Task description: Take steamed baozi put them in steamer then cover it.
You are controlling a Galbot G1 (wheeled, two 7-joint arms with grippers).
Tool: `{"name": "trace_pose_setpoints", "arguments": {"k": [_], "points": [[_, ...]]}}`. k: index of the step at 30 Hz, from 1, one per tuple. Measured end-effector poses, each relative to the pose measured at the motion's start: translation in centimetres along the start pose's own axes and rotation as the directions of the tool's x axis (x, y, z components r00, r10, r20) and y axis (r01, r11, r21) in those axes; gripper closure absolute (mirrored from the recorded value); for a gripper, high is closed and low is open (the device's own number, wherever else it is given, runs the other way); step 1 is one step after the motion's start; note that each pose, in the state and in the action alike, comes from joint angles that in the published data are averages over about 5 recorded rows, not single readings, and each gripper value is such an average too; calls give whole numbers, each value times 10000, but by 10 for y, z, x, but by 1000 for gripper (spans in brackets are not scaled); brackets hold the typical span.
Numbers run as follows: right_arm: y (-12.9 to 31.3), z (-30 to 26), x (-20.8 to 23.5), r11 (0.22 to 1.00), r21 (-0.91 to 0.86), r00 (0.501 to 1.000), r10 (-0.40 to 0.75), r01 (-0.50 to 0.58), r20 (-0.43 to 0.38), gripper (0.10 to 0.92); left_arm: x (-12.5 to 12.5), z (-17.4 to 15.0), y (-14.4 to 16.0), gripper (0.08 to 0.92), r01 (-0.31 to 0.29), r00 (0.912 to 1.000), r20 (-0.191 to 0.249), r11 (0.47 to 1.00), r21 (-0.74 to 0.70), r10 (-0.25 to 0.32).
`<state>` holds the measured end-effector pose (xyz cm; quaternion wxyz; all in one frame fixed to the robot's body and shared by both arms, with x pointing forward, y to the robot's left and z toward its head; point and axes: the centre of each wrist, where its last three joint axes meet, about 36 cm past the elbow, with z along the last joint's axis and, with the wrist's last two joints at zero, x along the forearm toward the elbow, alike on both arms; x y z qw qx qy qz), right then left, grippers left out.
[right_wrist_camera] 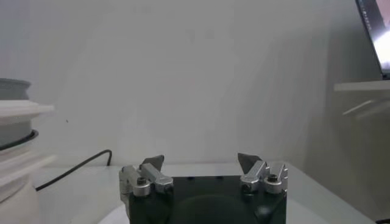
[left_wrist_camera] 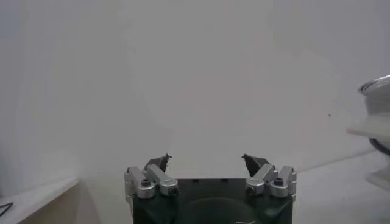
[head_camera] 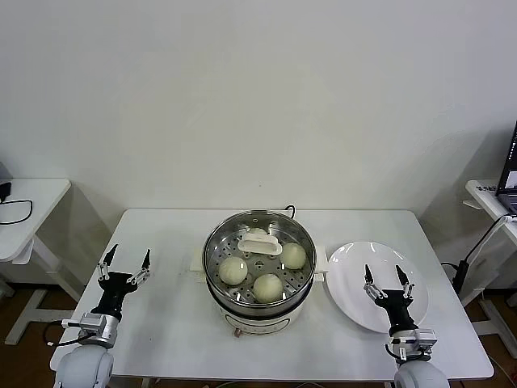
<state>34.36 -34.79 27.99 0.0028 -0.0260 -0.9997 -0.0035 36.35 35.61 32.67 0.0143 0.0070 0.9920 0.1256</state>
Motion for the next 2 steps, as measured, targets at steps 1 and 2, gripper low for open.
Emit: {"name": "trace_pose_setpoints", "arguments": {"k": [1,2], "points": [[0,0,0,10000,-1,10000,1,-1,-2,200,0,1,0,177,-2,10000,0,10000,10,2],[0,0,0,10000,-3,10000,1,-1,-3,200,0,1,0,177,-3,10000,-1,10000,19,3]]}}
